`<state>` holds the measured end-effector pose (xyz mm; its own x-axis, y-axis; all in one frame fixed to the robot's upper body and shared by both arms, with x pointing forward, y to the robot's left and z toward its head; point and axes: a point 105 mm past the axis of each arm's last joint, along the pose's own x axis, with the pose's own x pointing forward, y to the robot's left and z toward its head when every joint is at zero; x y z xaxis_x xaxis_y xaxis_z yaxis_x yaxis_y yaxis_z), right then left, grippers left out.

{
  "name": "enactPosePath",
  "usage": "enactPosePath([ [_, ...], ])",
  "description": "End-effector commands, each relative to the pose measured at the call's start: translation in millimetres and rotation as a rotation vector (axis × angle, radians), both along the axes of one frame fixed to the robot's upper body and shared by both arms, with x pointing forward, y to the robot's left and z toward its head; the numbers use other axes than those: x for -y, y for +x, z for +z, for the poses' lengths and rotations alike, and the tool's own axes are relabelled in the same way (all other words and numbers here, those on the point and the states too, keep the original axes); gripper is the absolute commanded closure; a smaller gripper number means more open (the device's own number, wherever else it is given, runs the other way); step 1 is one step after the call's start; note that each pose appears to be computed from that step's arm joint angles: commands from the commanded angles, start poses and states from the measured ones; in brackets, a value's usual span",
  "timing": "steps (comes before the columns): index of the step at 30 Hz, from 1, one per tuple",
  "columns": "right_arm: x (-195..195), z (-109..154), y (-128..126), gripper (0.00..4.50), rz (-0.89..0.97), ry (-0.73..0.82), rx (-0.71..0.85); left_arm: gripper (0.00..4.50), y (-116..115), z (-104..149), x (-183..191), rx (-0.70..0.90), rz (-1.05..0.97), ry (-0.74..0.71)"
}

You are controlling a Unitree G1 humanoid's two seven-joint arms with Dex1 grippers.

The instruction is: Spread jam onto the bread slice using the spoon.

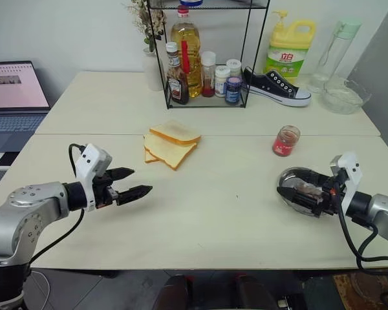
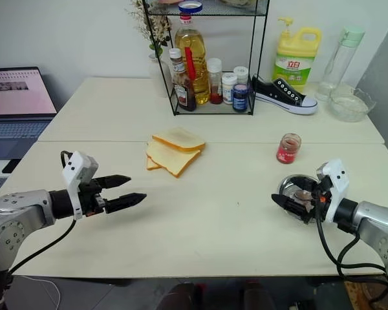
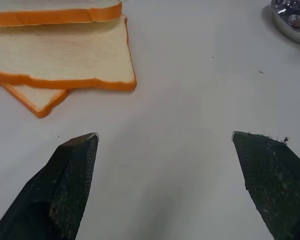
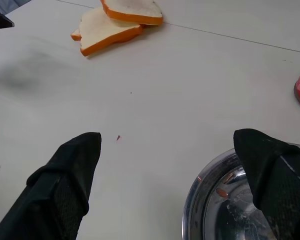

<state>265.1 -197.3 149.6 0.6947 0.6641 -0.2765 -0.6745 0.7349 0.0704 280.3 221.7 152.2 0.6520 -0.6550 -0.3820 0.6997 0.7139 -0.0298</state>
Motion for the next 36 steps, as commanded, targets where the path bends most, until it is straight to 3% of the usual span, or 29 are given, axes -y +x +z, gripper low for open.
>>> enactPosePath([
  [1,-3,13,-1,0.00,0.012,-0.020,0.074,0.03,3,12,0,0.043,-0.007,0.038],
  [5,-1,14,-2,0.00,0.012,-0.018,0.071,0.03,4,17,3,0.054,-0.004,-0.008],
  [13,0,14,-3,0.00,0.016,-0.018,0.064,0.03,10,18,2,0.098,0.030,0.041],
  [20,-15,26,-6,0.00,0.095,-0.008,0.073,0.03,20,40,11,0.148,-0.052,-0.006],
  [29,-56,37,5,0.00,0.216,0.005,0.116,0.03,101,37,29,0.378,-0.069,0.272],
  [36,-88,47,13,0.00,0.275,0.064,0.135,0.03,155,21,55,0.453,-0.049,0.335],
])
